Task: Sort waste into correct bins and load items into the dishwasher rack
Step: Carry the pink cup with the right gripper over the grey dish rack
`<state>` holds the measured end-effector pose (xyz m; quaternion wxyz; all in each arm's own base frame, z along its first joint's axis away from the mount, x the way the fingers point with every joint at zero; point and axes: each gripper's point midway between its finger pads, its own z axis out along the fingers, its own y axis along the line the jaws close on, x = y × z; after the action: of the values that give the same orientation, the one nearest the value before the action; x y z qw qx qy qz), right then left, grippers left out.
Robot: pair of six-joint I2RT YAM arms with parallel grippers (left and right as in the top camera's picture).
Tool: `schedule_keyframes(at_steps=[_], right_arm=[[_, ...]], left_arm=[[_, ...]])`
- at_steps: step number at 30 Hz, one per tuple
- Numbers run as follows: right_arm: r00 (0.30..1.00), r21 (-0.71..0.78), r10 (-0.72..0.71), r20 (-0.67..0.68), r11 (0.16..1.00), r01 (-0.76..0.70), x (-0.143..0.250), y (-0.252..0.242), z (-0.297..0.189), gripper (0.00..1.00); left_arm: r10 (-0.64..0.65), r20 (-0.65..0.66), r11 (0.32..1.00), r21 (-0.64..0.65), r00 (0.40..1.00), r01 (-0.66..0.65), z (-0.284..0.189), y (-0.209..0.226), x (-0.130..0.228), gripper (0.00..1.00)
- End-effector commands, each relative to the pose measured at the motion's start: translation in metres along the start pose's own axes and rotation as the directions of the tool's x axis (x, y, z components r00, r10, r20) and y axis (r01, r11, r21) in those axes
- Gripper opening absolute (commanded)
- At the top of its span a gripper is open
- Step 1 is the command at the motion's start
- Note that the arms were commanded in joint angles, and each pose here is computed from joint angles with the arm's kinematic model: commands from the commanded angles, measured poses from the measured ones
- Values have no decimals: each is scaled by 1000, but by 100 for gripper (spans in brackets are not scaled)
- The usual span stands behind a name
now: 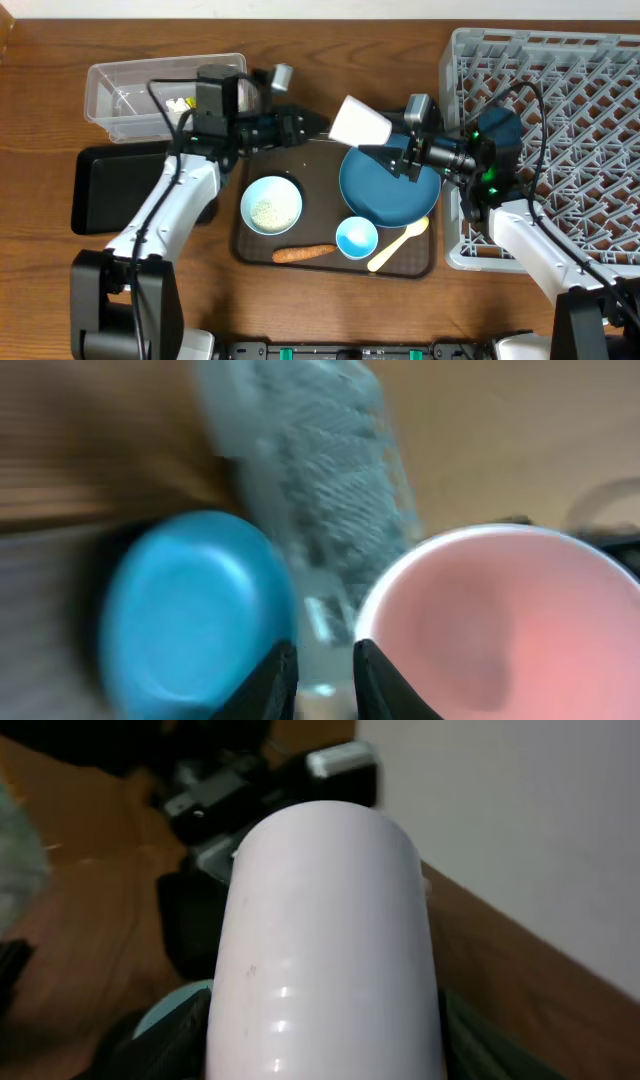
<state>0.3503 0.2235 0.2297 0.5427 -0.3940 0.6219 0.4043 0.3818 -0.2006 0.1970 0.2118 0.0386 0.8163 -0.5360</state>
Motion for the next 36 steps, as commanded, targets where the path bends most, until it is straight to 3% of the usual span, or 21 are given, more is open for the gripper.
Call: schedule_keyframes(at_steps=[1,5,14,24,30,36], right_arm=[[997,157,82,-7,984,-80,3,-32,-7,7],[990,239,142,11,961,-140,3,-50,-17,1],[949,392,310,62,866,-309,-6,-82,-54,1],[929,674,361,-77,706,-218,-25,-114,-117,1],[851,870,518,-91,458,-185,-19,-130,-184,1],[766,970,643,-1,186,-156,-3,-131,-257,1]], left_arm=[[1,119,973,-230,993,26,-18,51,-22,22],[-14,109,952,-301,994,46,-32,72,-16,22],[-36,120,892,-443,992,86,-55,105,-10,19],[19,141,803,-592,990,69,-80,118,-12,19],[12,137,802,-593,990,73,-80,119,-10,19],[15,144,783,-617,989,78,-83,123,-10,19]])
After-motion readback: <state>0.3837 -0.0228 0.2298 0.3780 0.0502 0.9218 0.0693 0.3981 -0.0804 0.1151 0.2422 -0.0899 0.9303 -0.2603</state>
